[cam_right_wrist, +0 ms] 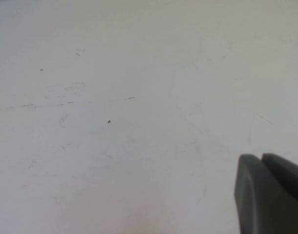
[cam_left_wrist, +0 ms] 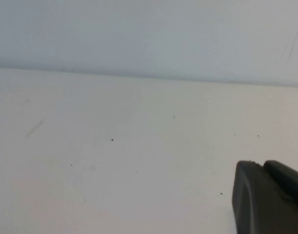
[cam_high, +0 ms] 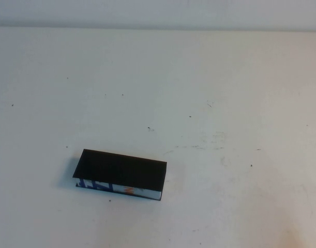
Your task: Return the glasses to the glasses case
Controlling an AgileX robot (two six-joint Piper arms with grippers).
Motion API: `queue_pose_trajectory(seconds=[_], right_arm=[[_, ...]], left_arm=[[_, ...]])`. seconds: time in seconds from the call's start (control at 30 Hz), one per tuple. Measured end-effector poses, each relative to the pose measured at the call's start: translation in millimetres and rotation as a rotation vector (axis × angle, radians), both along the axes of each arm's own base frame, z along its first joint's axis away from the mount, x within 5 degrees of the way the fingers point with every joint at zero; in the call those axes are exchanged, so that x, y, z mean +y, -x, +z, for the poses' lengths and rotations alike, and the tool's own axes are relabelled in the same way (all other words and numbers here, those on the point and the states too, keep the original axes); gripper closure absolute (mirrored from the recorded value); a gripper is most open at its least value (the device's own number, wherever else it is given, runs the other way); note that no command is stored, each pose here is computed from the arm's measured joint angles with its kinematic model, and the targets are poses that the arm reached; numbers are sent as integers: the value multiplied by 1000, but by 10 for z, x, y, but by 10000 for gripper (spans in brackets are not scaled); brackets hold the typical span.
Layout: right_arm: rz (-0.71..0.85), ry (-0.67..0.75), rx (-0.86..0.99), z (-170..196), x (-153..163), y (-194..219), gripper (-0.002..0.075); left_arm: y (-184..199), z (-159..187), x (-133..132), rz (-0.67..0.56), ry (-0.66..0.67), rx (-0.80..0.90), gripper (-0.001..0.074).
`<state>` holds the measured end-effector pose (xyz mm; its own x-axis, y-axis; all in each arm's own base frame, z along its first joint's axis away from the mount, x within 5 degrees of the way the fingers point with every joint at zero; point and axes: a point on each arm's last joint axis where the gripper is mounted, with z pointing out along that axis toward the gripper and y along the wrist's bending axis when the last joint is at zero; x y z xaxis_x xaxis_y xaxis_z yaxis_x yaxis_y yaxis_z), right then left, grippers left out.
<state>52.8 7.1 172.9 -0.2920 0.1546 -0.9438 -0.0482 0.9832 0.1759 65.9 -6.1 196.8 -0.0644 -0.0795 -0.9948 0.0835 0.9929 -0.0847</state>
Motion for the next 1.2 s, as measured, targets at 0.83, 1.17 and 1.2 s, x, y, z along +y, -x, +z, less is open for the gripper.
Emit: queue_pose_trajectory(seconds=[0.83,1.17,1.2], right_arm=[[0,0,2,-2,0,1,737],[0,0,0,-1,0,1,737],[0,0,0,-1,0,1,737]], left_arm=[[113,-185,60,45,-179,156,739],[135,-263,77,66,-164,247,739],[136,-265,76,66,-163,249,739]])
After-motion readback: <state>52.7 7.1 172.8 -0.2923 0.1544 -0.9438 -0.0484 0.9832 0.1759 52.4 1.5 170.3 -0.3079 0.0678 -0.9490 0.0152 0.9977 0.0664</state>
